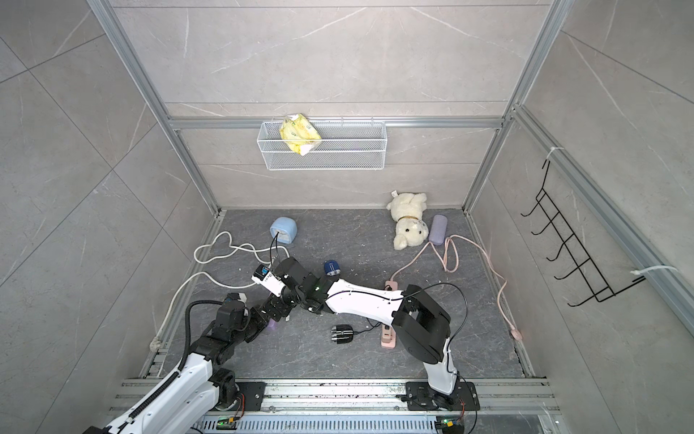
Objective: Unplug the electric shaver
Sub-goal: Remove the plug from the socket.
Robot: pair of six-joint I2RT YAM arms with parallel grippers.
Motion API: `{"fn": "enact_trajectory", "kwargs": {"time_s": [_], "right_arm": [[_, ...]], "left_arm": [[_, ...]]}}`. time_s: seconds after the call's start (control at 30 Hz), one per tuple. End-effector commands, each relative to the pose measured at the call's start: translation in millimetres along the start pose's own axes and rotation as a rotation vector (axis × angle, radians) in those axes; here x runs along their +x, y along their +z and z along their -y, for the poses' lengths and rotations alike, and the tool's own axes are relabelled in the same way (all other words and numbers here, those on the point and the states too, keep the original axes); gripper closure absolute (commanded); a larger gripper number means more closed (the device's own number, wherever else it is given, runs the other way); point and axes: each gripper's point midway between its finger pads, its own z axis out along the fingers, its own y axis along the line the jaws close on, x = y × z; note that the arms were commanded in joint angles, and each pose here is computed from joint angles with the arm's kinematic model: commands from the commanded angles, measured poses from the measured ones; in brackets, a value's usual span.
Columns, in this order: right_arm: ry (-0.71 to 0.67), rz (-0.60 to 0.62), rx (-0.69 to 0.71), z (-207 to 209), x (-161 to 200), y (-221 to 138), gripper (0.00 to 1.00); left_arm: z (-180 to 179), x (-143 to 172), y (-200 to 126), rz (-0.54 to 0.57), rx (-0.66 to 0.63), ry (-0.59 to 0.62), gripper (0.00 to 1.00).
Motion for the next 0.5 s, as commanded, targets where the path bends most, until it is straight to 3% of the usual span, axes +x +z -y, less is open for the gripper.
{"fn": "enact_trajectory", "kwargs": {"time_s": [0.0,0.47], "right_arm": [[-0.037,-0.008,0.036,11,-7,2,0.16],[-0.061,-0.076,-0.018,20,4,21,0.2]], "left_arm": [[-15,14,1,-0.063,-0.042,0.001,1.0],[-37,30,-10,-0.084,-0.071,-0.028,1.0]]}}
